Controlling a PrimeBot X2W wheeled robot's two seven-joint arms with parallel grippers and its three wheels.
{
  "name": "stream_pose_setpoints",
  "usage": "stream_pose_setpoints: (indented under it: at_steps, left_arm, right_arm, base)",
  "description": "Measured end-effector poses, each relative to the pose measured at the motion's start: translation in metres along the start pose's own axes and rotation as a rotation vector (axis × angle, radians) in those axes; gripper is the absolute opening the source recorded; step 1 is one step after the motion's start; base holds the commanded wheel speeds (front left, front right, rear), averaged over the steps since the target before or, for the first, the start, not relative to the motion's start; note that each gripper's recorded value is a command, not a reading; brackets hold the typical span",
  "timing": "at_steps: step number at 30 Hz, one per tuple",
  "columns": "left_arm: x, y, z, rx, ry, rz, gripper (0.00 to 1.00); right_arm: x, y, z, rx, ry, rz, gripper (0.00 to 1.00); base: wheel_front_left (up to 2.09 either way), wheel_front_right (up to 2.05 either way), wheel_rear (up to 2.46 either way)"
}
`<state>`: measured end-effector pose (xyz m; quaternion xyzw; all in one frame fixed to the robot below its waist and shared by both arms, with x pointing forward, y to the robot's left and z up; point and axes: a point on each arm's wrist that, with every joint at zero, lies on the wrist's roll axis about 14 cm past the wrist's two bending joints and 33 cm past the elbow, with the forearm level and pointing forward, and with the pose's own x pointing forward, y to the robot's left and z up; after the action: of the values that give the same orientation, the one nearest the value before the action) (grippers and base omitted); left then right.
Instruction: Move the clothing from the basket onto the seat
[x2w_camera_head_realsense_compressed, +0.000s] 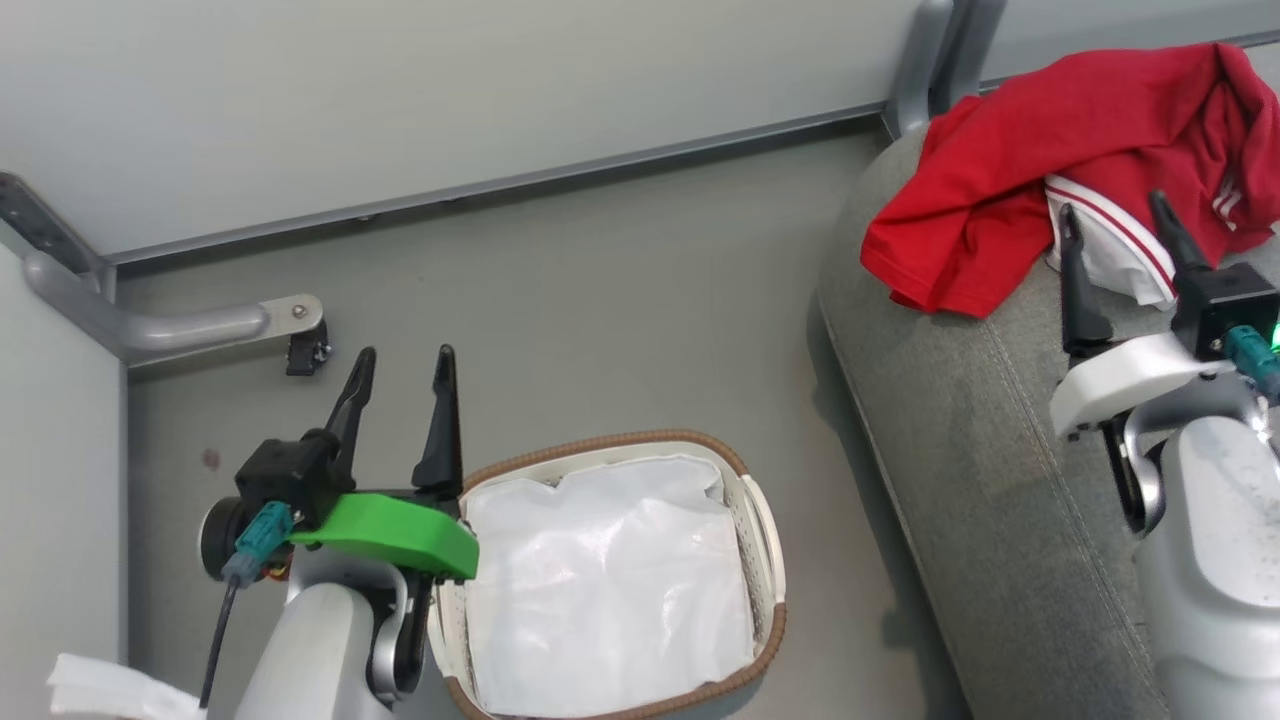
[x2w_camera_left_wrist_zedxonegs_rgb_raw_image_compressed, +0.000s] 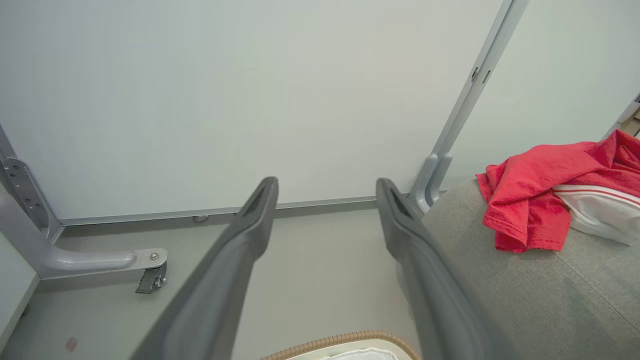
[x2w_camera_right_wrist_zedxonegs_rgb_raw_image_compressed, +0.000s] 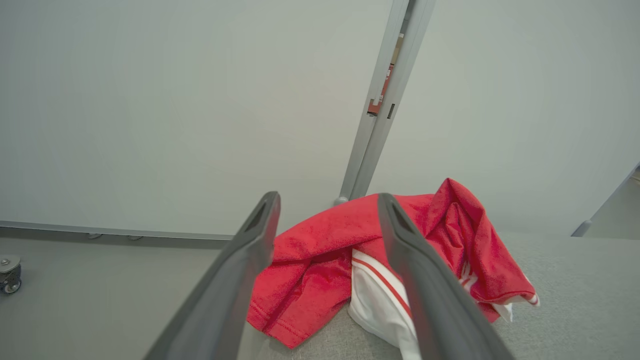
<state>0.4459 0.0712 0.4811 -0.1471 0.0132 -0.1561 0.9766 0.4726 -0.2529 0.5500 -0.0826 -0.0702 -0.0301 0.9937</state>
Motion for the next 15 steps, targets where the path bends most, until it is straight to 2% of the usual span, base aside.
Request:
stream_pose_setpoints:
  at_steps: [8, 15]
  left_arm:
    - [-0.052, 0.045, 0.010, 0.030, -0.020, 0.167, 1.00]
    - [-0.091, 0.058, 0.003, 0.023, -0.004, 0.237, 1.00]
  right_arm:
    - [-0.025, 0.058, 0.005, 0.127, -0.014, 0.097, 1.00]
    - [-0.054, 0.080, -0.006, 0.194, 0.019, 0.138, 1.00]
  base:
    - [0.00, 0.00, 0.00]
    - [0.00, 0.00, 0.00]
